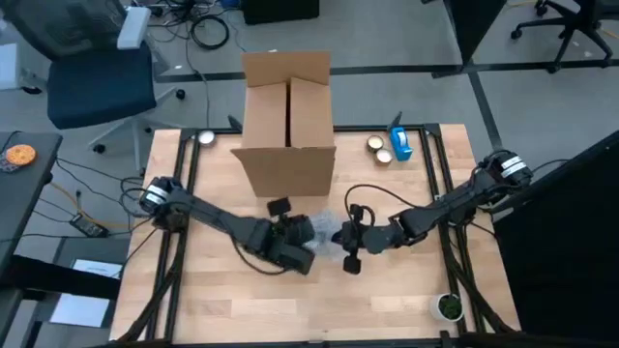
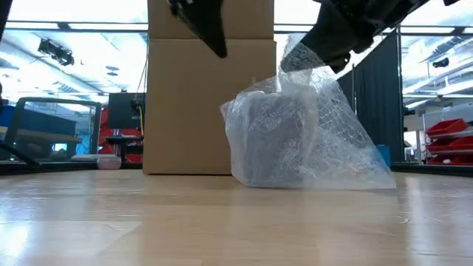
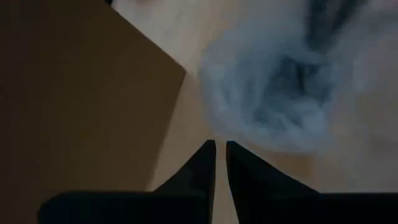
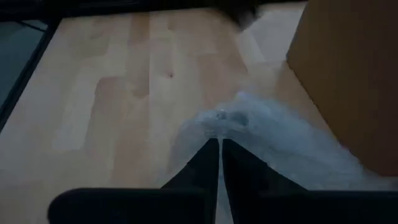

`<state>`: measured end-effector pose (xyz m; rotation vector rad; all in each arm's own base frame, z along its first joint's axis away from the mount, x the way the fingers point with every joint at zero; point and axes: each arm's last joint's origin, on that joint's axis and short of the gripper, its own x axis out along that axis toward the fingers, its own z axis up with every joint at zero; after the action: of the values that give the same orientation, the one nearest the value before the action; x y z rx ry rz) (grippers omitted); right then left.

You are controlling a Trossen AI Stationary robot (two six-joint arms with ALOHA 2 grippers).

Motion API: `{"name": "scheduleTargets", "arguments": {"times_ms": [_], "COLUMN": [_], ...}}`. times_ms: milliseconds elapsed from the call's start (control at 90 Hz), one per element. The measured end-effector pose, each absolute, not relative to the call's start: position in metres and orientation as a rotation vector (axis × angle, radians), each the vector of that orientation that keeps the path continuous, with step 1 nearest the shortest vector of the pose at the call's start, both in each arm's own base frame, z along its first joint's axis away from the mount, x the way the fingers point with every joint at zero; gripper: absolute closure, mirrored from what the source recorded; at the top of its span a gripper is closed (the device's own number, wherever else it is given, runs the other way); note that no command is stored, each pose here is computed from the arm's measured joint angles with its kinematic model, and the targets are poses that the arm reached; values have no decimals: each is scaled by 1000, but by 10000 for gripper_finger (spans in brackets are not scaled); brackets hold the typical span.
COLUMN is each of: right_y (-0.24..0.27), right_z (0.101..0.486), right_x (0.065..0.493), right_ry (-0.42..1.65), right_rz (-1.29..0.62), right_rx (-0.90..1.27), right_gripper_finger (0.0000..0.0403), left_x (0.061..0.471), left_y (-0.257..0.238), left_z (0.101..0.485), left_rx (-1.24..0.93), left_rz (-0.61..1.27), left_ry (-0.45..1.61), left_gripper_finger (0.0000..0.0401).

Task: Wrap mug
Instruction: Wrap the blue mug with bubble wrap

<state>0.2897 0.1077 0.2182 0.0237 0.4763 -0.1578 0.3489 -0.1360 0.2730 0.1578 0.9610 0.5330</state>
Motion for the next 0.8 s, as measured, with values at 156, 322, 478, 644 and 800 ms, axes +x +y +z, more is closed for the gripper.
{"name": "scheduleTargets", "arguments": {"times_ms": [156, 322, 478, 644, 800], "right_y": [98, 85, 73, 64, 54], "right_z": [225, 227, 223, 219, 203], "right_x": [296, 302, 303, 305, 307], "right_ry": [526, 566, 621, 659, 769], "right_rz": [-124, -74, -54, -6, -12], "right_rx": [-43, -85, -91, -109, -95], "right_gripper_finger": [403, 403, 403, 403, 403], "left_x": [336, 337, 351, 372, 381], "left_y": [-154, -152, -125, -105, -87], "left_z": [229, 187, 165, 171, 173], "left_rx": [13, -95, -138, -140, -125], "left_rz": [519, 474, 438, 334, 313], "left_ry": [963, 878, 769, 648, 628], "left_gripper_finger": [376, 376, 376, 376, 376]}}
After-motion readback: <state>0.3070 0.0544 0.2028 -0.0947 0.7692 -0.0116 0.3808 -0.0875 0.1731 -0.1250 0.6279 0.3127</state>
